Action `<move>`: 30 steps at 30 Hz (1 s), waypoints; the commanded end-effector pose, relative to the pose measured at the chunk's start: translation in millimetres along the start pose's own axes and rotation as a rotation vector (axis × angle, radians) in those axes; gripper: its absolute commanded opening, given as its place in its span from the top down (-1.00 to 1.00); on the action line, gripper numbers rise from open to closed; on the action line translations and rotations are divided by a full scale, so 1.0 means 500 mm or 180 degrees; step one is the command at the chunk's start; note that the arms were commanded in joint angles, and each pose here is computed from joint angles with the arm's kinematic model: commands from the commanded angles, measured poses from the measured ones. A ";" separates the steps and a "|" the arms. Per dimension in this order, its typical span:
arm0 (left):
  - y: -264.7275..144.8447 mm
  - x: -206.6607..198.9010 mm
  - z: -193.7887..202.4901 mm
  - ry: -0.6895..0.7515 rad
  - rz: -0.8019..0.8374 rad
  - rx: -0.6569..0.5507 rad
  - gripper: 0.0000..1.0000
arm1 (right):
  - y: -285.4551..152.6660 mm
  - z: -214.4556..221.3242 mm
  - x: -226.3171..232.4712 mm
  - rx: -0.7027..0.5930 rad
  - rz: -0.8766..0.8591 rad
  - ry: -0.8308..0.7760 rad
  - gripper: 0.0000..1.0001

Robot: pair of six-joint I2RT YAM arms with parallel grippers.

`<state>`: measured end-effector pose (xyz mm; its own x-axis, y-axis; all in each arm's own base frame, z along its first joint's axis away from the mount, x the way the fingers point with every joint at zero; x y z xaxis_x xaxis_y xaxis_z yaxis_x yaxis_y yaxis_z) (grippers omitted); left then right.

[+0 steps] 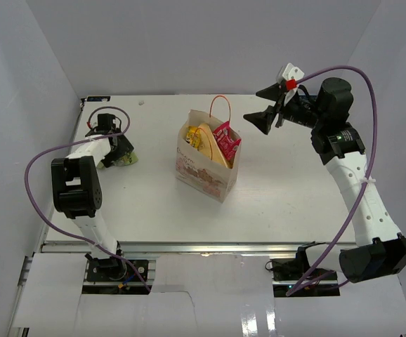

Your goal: Place the snacks into the paper bag

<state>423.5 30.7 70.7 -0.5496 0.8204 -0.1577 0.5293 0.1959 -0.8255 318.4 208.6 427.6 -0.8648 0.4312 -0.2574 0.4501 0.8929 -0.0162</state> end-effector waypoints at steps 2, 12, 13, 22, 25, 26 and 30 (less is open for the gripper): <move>0.015 0.021 -0.015 -0.0080 -0.0246 0.0017 -0.66 | -0.034 0.038 -0.009 0.0084 0.0019 0.0270 -0.63; 0.043 0.017 0.006 -0.0029 -0.0176 0.0147 0.01 | -0.064 0.039 -0.030 0.0067 0.0070 0.0372 -0.62; 0.042 0.022 0.014 -0.0029 -0.0172 0.0149 0.24 | -0.065 0.028 -0.030 0.0040 0.0056 0.0345 -0.62; -0.085 -0.030 -0.002 0.0205 0.0722 -0.0209 0.69 | -0.077 -0.055 0.013 -0.0232 -0.0428 -0.0266 -0.61; -0.189 -0.079 0.011 0.0420 0.1548 -0.0416 0.74 | -0.080 -0.100 0.058 -0.0423 -0.0814 -0.0364 -0.60; -0.207 -0.082 0.046 0.0511 0.1773 -0.0370 0.74 | -0.072 -0.112 0.083 -0.0477 -0.0971 -0.0362 -0.60; -0.369 -0.124 0.103 0.0884 0.2923 -0.0619 0.80 | -0.024 -0.149 0.147 -0.0548 -0.1206 -0.0329 -0.60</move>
<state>352.9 -37.1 157.0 -0.0802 0.8782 -0.4716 0.7971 -0.2276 -0.5593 263.9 214.6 459.5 -0.9363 0.1602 -0.3126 0.1635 0.9864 0.0158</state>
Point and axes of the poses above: each gripper's point midway between its finger pads, its own y axis out along the fingers, its own x axis along the line the jaws close on, z = x × y, the point moved 1 cm from there along -y, back along the fingers, and after that the axes turned 1 degree about y, right-handed, at the moved point
